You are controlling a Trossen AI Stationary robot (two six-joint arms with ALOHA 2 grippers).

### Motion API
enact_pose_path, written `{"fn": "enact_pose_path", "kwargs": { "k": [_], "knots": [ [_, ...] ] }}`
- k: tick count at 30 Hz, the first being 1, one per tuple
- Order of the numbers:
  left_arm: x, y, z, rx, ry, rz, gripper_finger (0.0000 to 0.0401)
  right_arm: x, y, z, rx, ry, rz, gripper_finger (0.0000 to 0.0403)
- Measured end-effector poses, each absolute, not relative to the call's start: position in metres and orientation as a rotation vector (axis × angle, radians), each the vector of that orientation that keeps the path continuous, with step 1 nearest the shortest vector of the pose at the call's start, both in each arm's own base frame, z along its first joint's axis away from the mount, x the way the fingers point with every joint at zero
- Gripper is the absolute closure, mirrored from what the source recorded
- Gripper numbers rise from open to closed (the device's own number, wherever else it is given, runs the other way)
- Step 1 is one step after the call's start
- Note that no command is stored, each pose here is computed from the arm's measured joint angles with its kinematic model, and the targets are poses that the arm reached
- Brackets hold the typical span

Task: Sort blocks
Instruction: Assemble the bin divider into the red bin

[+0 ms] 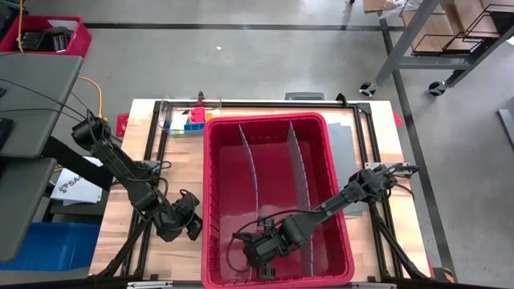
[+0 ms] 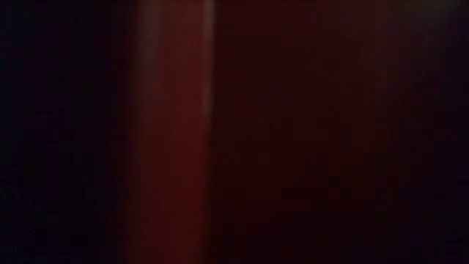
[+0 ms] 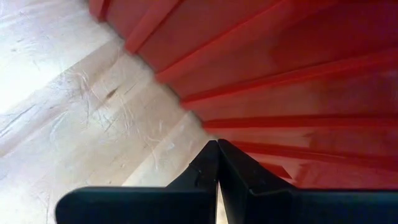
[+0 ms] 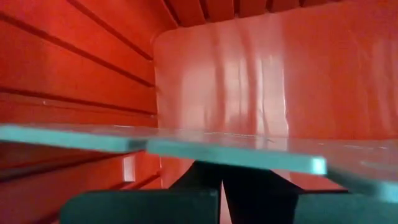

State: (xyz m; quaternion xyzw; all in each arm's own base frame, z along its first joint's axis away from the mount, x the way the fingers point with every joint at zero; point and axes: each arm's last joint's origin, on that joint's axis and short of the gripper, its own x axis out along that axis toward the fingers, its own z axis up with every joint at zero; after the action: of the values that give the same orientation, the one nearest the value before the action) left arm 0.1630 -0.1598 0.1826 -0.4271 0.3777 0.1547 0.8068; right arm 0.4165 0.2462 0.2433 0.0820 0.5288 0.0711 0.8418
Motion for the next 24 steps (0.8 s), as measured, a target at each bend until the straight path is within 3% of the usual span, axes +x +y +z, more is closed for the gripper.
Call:
{"fn": "enact_pose_path", "kwargs": {
  "k": [24],
  "knots": [
    [0.1603,-0.1562,0.1798,-0.849,0.828,0.357,0.0401,0.4168,0.2513,0.2525,0.224,1.085,0.147,0.0403]
  ]
}}
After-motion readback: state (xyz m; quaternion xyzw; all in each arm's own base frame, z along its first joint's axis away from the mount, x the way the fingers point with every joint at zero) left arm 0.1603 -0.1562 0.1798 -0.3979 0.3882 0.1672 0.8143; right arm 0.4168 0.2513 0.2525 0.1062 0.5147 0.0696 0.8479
